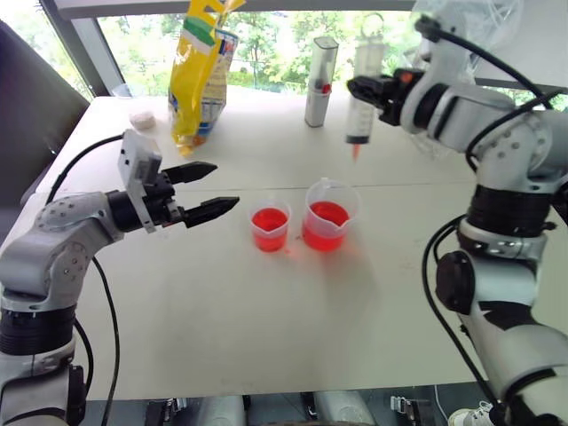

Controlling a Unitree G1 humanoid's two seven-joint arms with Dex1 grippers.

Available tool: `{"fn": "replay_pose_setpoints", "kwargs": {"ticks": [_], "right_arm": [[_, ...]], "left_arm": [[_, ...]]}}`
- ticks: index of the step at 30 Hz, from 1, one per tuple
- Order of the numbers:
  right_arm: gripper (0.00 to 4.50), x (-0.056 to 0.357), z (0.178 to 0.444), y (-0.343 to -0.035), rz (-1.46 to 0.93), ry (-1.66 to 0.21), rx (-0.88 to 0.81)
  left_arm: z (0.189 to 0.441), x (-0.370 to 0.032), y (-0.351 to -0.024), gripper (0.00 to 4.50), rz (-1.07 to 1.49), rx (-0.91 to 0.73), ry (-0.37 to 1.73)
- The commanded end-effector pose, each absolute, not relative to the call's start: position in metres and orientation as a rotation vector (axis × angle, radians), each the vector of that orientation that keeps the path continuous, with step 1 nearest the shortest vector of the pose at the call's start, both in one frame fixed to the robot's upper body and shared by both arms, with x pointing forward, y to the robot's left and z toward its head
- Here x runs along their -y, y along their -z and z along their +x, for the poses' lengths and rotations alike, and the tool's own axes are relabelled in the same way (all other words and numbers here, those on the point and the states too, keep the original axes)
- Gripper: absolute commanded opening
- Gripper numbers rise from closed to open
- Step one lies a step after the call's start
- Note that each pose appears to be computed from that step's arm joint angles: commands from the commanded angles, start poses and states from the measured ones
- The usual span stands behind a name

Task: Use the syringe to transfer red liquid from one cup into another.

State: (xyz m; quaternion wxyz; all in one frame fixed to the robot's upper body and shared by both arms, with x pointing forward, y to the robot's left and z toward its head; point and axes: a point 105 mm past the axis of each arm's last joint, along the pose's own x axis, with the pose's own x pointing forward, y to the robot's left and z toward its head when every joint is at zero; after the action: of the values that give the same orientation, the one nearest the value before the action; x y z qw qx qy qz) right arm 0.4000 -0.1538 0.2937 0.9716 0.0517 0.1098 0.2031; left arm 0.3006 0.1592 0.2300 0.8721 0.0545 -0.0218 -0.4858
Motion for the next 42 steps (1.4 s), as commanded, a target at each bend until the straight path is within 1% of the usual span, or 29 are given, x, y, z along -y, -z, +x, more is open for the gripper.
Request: {"fn": "replay_pose_setpoints", "kwargs": {"ticks": [1,4,5,7,9,14,19,20,24,27,32,35,37,38,41,42], "right_arm": [[1.4,0.174,0.396,-0.262,0.099,-0.351,-0.423],[1.4,0.181,0.391,-0.227,0.08,-0.325,-0.575],[1.4,0.183,0.39,-0.22,0.073,-0.318,-0.601],[1.4,0.188,0.385,-0.188,0.066,-0.299,-0.707],[1.4,0.191,0.382,-0.166,0.071,-0.287,-0.77],[1.4,0.198,0.378,-0.14,0.057,-0.254,-0.845],[1.4,0.201,0.376,-0.13,0.053,-0.245,-0.864],[2.42,0.202,0.376,-0.129,0.053,-0.244,-0.864],[4.48,0.2,0.374,-0.136,0.061,-0.261,-0.846],[4.48,0.201,0.374,-0.15,0.029,-0.285,-0.797],[4.48,0.2,0.363,-0.188,-0.09,-0.406,-0.663],[4.48,0.197,0.341,-0.217,-0.197,-0.548,-0.574],[4.48,0.194,0.33,-0.228,-0.24,-0.618,-0.537],[4.48,0.194,0.319,-0.235,-0.292,-0.669,-0.517],[4.48,0.19,0.292,-0.241,-0.395,-0.798,-0.513],[4.48,0.189,0.288,-0.24,-0.407,-0.821,-0.515]], "left_arm": [[0.297,-0.155,-0.236,4.48,0.151,0.085,1.028],[0.297,-0.155,-0.236,4.48,0.153,0.087,1.029],[0.297,-0.154,-0.236,4.48,0.153,0.088,1.029],[0.297,-0.154,-0.237,4.48,0.154,0.091,1.029],[0.296,-0.153,-0.238,4.48,0.155,0.092,1.03],[0.294,-0.152,-0.238,4.48,0.163,0.086,1.034],[0.293,-0.151,-0.236,4.48,0.168,0.08,1.038],[0.293,-0.151,-0.236,4.5,0.17,0.078,1.039],[0.292,-0.151,-0.235,4.5,0.172,0.071,1.044],[0.291,-0.151,-0.234,4.5,0.177,0.064,1.051],[0.288,-0.152,-0.232,4.5,0.192,0.046,1.064],[0.284,-0.154,-0.231,4.5,0.207,0.031,1.07],[0.282,-0.155,-0.231,4.5,0.213,0.026,1.074],[0.281,-0.155,-0.23,4.5,0.217,0.019,1.077],[0.277,-0.156,-0.23,4.5,0.224,0.007,1.086],[0.276,-0.156,-0.23,4.5,0.224,0.005,1.088]]}}
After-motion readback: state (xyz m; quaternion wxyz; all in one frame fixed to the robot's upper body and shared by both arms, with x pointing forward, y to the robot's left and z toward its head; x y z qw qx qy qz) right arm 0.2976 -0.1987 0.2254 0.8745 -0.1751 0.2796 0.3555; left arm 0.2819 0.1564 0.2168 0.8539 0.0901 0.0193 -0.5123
